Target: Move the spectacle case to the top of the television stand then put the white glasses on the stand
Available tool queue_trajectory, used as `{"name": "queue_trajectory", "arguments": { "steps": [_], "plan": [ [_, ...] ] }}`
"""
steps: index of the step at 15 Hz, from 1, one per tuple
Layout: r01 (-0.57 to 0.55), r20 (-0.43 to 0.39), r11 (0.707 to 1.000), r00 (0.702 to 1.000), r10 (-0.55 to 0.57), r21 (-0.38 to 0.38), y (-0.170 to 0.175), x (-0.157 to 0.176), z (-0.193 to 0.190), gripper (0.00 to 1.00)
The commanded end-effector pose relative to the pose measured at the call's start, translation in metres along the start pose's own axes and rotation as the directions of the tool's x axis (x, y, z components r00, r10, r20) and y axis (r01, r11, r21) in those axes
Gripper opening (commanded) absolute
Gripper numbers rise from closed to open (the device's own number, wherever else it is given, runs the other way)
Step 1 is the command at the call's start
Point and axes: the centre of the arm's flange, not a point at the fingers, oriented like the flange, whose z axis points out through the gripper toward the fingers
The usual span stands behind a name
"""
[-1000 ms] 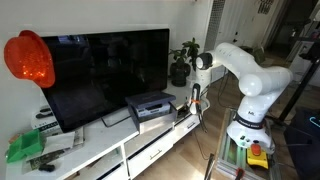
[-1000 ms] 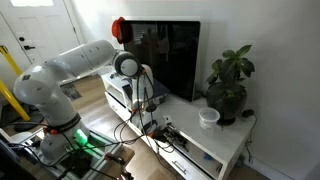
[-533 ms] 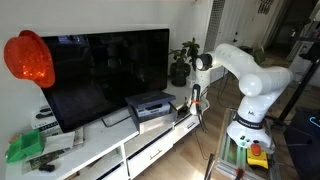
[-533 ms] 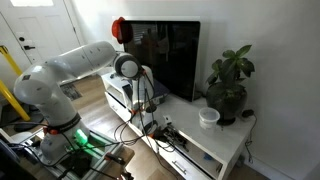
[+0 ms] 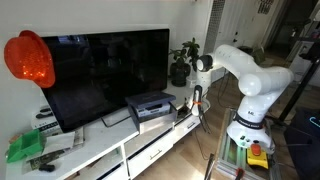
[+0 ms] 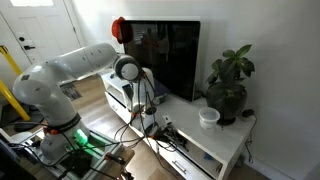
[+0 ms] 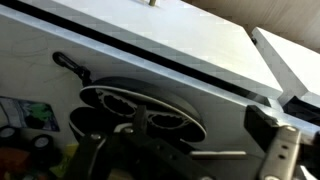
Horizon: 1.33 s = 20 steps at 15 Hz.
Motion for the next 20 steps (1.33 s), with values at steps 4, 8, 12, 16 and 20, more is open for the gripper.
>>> {"name": "queue_trajectory", "arguments": {
  "steps": [4, 8, 12, 16, 20],
  "plan": [
    [0.045, -0.09, 0.999, 0.995, -0.045, -0.007, 0.008, -0.009, 0.025, 1.0],
    [0.057, -0.102, 0.998, 0.993, -0.056, 0.003, 0.006, -0.013, 0.034, 0.66],
    [0.074, -0.107, 0.997, 0.992, -0.073, 0.007, 0.005, -0.013, 0.038, 0.38],
    [0.079, -0.109, 0.997, 0.991, -0.079, 0.001, 0.008, -0.011, 0.04, 0.1],
    [0.04, -0.078, 0.999, 0.996, -0.039, 0.016, 0.01, -0.005, 0.023, 0.0]
  ]
}}
